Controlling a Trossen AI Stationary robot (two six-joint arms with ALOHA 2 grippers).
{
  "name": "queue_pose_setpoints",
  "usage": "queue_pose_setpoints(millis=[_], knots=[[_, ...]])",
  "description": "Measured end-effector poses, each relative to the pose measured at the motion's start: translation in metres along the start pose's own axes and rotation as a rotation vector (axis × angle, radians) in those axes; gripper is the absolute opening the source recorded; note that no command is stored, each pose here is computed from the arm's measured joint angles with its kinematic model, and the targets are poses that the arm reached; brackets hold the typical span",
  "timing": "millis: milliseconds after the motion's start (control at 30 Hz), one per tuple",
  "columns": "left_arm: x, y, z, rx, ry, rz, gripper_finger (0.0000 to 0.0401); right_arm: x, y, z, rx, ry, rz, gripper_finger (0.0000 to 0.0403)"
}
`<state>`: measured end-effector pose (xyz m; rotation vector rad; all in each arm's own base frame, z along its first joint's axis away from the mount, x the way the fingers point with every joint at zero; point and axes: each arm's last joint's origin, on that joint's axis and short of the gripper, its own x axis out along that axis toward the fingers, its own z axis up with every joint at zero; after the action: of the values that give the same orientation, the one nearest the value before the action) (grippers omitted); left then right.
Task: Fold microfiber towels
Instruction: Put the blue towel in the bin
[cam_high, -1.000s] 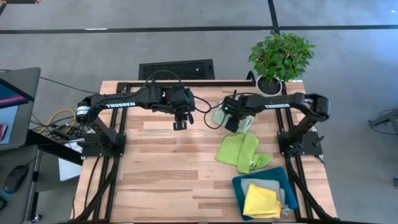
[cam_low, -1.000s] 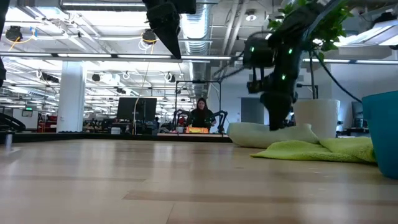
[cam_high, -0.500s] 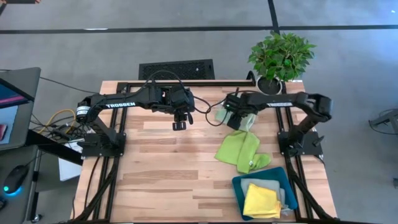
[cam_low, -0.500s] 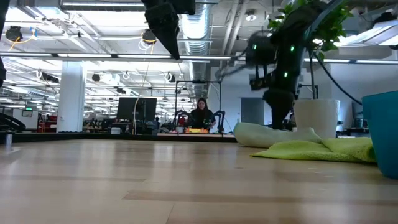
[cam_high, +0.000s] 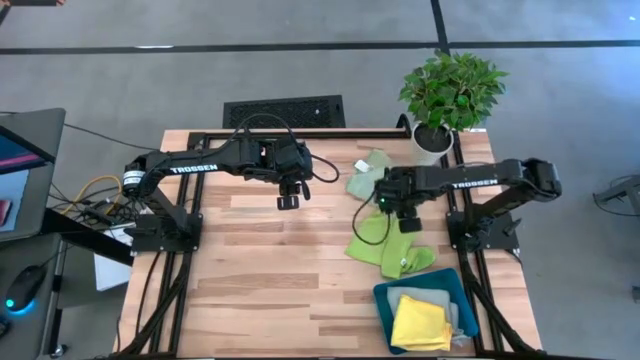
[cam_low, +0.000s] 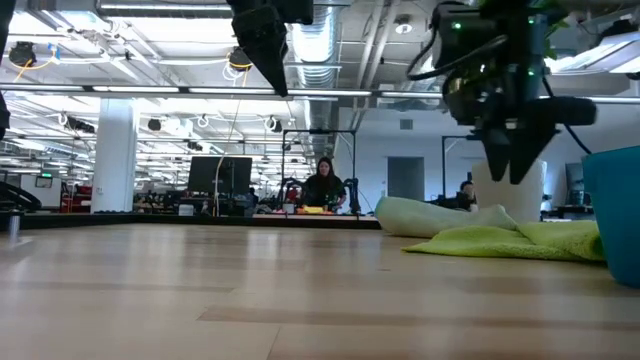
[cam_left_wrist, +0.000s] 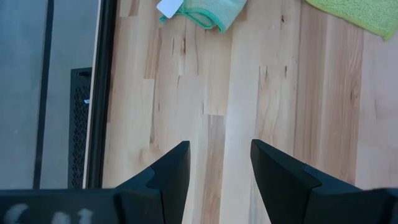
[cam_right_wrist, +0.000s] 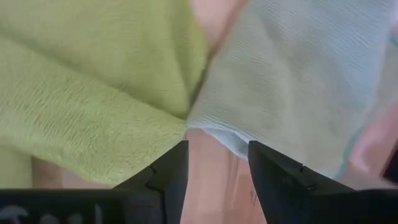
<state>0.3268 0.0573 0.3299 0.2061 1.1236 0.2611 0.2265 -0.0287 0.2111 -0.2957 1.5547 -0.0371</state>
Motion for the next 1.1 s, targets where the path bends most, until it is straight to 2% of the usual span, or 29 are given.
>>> queue_pose_setpoints(millis=[167,267,400,833,1000,1100], knots=[[0.002,0.000,-0.001,0.000,0.001,0.003,0.0163,0.012,0.013,-0.006,-0.154,0.030,0.009,0.0187],[0.007,-0.002,-0.004,0.005,0.020,0.000,0.0163,0.018,0.015,-0.007,-0.173,0.038,-0.002,0.0184],[0.013,-0.004,-0.007,0.008,0.044,-0.005,0.0163,0.019,0.011,-0.006,-0.171,0.029,-0.106,0.0178],[0.015,-0.005,-0.006,-0.016,0.042,-0.004,0.0163,0.034,0.006,-0.004,-0.270,-0.008,-0.062,0.0171],[0.015,-0.005,-0.006,-0.016,0.039,-0.004,0.0163,0.045,0.006,-0.013,-0.275,0.032,-0.048,0.0170],[0.015,-0.005,-0.006,-0.013,0.038,-0.004,0.0163,0.053,0.006,-0.018,-0.320,0.050,-0.040,0.0168]])
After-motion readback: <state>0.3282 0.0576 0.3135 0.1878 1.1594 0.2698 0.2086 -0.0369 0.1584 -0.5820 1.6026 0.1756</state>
